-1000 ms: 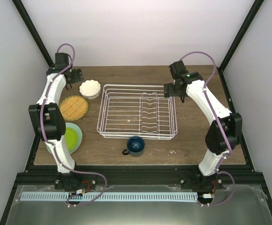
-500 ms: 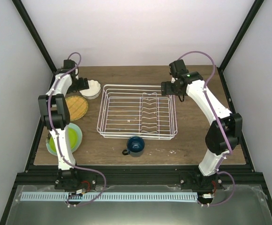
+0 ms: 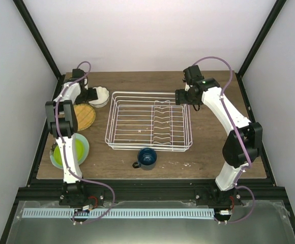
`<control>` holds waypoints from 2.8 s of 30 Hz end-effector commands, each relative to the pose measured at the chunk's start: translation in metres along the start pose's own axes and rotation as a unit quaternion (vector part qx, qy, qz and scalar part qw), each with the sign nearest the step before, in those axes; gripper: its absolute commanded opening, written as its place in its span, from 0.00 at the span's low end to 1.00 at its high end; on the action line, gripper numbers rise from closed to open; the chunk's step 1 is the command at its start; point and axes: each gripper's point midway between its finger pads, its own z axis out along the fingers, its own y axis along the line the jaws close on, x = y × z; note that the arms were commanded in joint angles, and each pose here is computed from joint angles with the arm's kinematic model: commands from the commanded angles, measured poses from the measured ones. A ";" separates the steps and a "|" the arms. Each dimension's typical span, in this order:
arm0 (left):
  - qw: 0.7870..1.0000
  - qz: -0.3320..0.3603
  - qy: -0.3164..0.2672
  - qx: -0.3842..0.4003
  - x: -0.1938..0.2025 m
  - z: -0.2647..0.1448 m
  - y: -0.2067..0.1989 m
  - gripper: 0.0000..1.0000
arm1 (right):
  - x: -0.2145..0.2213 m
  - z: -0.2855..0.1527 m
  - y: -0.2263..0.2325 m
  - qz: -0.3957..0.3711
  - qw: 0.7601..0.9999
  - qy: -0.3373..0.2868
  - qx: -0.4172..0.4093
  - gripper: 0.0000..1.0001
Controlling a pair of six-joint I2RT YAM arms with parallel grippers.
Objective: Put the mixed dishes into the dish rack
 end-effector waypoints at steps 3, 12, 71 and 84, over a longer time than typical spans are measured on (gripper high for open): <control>1.000 -0.006 -0.005 0.008 -0.003 0.008 -0.005 0.72 | 0.005 0.004 0.006 -0.002 1.000 0.011 -0.008 0.78; 1.000 -0.011 0.014 0.016 0.008 0.022 -0.007 0.38 | 0.007 0.012 0.004 -0.012 1.000 0.017 0.001 0.78; 0.924 0.017 -0.198 0.326 0.066 -0.229 -0.173 0.00 | -0.036 -0.045 0.202 -0.154 0.802 -0.106 -0.567 0.95; 0.921 0.020 -0.187 0.341 0.082 -0.231 -0.183 0.00 | -0.013 -0.042 0.236 -0.168 0.773 -0.059 -0.609 0.95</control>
